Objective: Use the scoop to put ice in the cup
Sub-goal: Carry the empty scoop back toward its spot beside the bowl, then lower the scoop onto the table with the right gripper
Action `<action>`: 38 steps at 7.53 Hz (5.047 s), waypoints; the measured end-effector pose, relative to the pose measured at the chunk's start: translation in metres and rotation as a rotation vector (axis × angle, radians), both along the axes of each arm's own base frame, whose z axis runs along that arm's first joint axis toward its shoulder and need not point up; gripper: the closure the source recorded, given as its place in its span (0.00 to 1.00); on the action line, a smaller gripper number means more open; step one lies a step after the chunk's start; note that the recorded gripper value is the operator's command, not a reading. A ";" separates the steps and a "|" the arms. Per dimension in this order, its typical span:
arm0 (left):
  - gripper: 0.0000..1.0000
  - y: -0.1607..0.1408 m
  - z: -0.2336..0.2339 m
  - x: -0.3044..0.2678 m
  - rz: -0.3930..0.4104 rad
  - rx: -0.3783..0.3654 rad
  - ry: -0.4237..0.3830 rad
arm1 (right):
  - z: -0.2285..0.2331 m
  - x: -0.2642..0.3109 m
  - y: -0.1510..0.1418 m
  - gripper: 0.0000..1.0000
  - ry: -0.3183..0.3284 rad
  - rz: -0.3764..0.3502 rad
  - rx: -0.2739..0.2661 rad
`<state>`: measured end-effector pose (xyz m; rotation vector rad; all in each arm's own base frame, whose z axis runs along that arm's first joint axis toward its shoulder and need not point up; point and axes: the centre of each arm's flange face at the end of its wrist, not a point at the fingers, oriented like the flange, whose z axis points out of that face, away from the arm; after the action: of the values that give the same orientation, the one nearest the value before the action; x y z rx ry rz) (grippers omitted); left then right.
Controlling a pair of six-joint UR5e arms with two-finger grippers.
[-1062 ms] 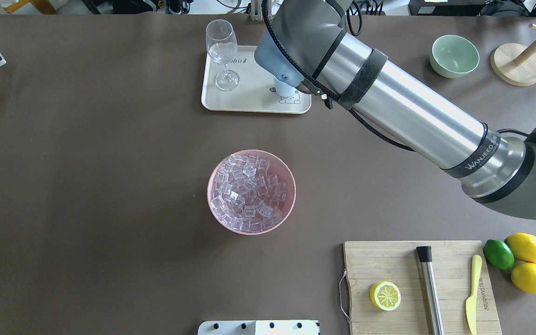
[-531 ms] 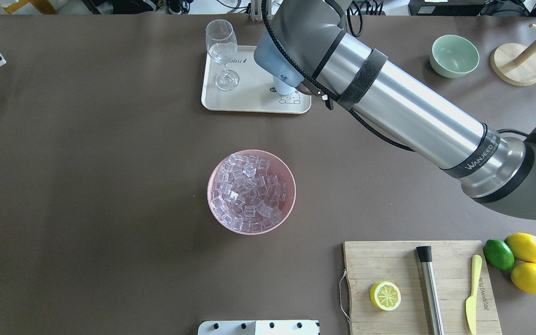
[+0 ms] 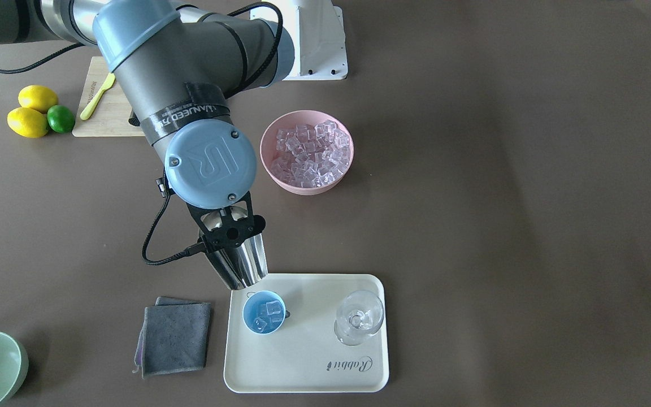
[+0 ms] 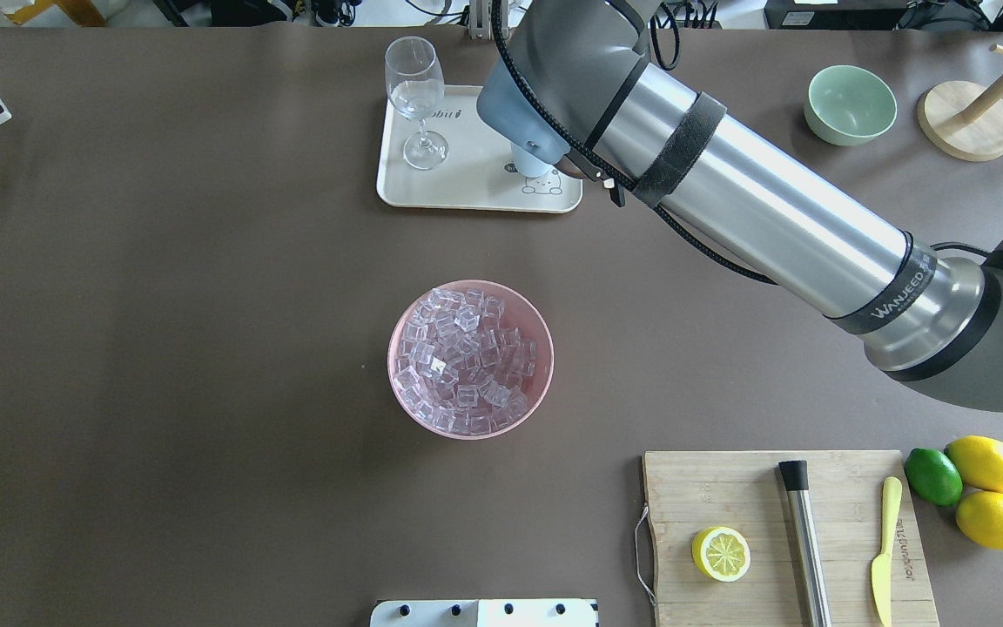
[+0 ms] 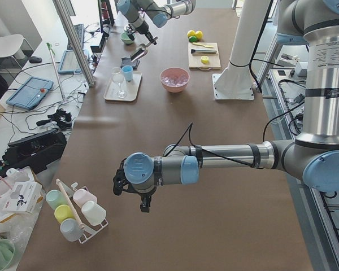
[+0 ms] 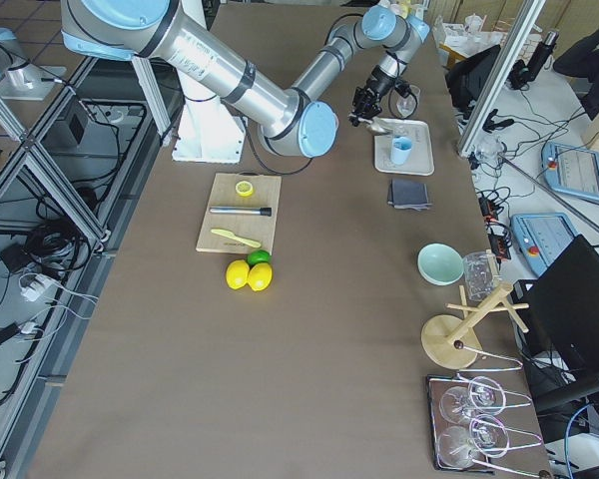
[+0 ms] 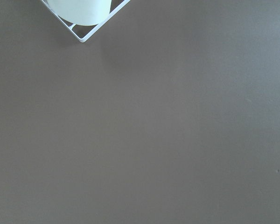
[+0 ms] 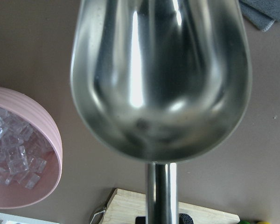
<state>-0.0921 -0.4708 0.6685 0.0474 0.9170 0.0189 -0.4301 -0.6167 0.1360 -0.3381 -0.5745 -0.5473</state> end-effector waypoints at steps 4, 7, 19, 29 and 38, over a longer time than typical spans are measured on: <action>0.02 0.009 0.005 -0.001 -0.004 -0.013 0.002 | 0.009 0.001 0.001 1.00 0.005 0.000 -0.004; 0.02 0.014 0.002 0.000 -0.004 -0.008 0.002 | 0.034 0.017 0.021 1.00 -0.020 0.002 0.011; 0.02 0.019 -0.004 -0.002 -0.008 0.004 0.005 | 0.162 0.178 0.145 1.00 0.015 0.467 -0.090; 0.02 0.028 -0.012 -0.002 -0.010 0.019 0.004 | 0.285 0.066 0.228 1.00 -0.042 0.506 -0.061; 0.02 0.031 -0.009 -0.002 -0.011 0.011 0.000 | 0.303 0.033 0.226 0.00 -0.040 0.500 -0.041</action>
<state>-0.0942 -0.4402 0.6596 0.0626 0.9169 0.0137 -0.3967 -0.3902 0.4394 -0.2105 -0.6818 -0.0606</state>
